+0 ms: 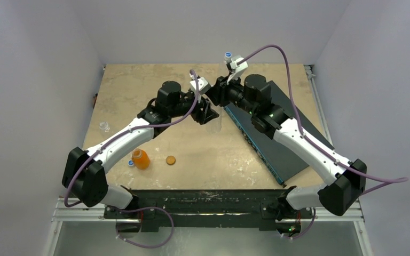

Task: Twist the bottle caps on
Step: Screw the bottle cap onto the plastic bottle.

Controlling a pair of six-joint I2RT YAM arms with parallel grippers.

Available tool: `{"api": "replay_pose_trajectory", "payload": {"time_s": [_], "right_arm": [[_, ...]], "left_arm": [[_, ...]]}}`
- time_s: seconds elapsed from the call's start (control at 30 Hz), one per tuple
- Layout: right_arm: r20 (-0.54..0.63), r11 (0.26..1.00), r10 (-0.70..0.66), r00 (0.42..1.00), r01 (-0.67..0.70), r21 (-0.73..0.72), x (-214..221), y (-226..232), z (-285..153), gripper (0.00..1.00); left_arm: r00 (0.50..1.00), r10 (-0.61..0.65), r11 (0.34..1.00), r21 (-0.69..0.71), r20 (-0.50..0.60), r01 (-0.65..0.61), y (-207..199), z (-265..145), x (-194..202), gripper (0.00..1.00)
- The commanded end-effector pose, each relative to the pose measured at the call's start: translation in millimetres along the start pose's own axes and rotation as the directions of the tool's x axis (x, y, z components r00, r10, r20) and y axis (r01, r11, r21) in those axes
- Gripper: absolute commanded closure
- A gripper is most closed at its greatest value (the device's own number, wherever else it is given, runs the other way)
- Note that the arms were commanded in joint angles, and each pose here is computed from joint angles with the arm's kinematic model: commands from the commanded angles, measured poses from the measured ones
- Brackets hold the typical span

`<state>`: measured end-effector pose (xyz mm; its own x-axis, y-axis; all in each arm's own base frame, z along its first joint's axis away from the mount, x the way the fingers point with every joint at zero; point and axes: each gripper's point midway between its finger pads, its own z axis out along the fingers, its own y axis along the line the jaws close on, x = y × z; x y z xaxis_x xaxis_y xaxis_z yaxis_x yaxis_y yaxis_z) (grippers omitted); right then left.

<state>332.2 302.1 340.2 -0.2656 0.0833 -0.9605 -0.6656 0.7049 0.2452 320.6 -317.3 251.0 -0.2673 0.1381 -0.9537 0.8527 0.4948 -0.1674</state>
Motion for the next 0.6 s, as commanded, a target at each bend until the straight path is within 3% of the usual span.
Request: {"api": "replay_pose_trajectory", "payload": {"time_s": [0.0, 0.33, 0.57], "right_arm": [[-0.079, 0.997, -0.047, 0.996, 0.043, -0.058, 21.4, 22.8, -4.6, 0.8], [-0.078, 0.994, -0.063, 0.995, 0.056, -0.094, 20.9, 28.7, -2.7, 0.65], [-0.063, 0.987, -0.05, 0.997, 0.04, -0.158, 13.8, 42.0, -9.0, 0.35]], "left_arm": [[0.986, 0.067, 0.995, -0.088, 0.153, -0.054, 17.4, -3.7, -65.3, 1.0], [0.986, 0.116, 0.993, -0.037, 0.124, -0.112, 7.4, -8.1, -55.3, 1.0], [0.986, 0.131, 0.991, -0.021, 0.103, -0.129, 3.4, -12.6, -49.1, 1.0]]}}
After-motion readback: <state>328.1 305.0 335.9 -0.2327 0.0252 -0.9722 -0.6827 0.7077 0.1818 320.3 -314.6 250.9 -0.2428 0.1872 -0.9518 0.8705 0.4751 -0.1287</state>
